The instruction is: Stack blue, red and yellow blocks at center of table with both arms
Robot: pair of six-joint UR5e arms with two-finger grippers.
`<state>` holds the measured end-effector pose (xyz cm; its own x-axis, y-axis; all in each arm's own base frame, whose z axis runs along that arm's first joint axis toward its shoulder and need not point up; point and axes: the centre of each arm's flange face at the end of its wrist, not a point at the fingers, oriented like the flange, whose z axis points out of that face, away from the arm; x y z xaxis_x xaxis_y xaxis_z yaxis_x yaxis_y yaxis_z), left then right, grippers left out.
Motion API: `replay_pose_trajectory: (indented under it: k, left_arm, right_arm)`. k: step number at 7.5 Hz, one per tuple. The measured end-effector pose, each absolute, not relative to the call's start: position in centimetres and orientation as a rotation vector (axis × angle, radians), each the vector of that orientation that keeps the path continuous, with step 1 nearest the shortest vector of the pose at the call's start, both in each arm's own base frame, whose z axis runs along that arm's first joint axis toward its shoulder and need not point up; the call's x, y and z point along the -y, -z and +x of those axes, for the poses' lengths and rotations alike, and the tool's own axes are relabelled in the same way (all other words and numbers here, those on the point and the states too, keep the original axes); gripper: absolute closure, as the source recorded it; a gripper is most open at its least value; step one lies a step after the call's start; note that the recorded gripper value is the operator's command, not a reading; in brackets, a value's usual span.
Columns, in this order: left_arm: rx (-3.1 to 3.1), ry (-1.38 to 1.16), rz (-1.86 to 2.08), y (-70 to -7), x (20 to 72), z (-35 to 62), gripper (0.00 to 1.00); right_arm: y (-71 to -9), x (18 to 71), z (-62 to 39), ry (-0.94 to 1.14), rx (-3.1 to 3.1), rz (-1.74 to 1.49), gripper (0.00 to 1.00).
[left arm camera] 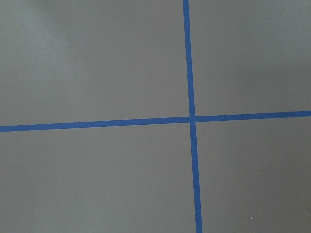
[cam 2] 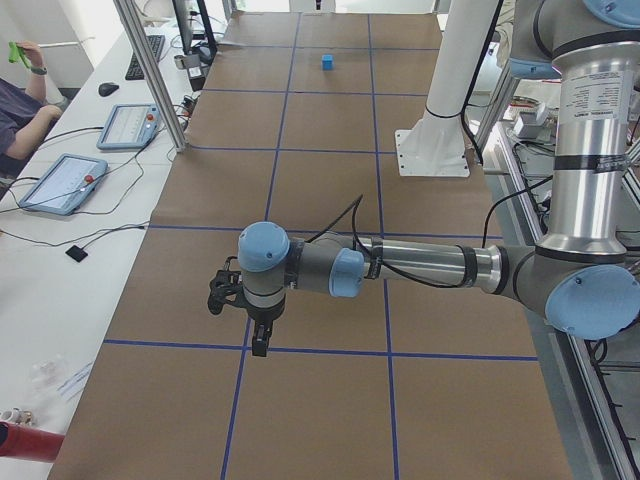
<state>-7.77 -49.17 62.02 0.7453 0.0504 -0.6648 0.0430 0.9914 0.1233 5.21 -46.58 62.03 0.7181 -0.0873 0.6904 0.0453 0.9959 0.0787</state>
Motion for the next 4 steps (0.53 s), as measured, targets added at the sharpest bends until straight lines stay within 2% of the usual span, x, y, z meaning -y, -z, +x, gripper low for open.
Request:
replay_pose_trajectory:
  k: [4]
  left_arm:
    - [-0.731, -0.005, 0.135, -61.92, 49.26, -7.77, 0.0]
  right_arm:
    - [-61.8, 46.5, 5.18, 0.077, 0.768, 0.063, 0.01]
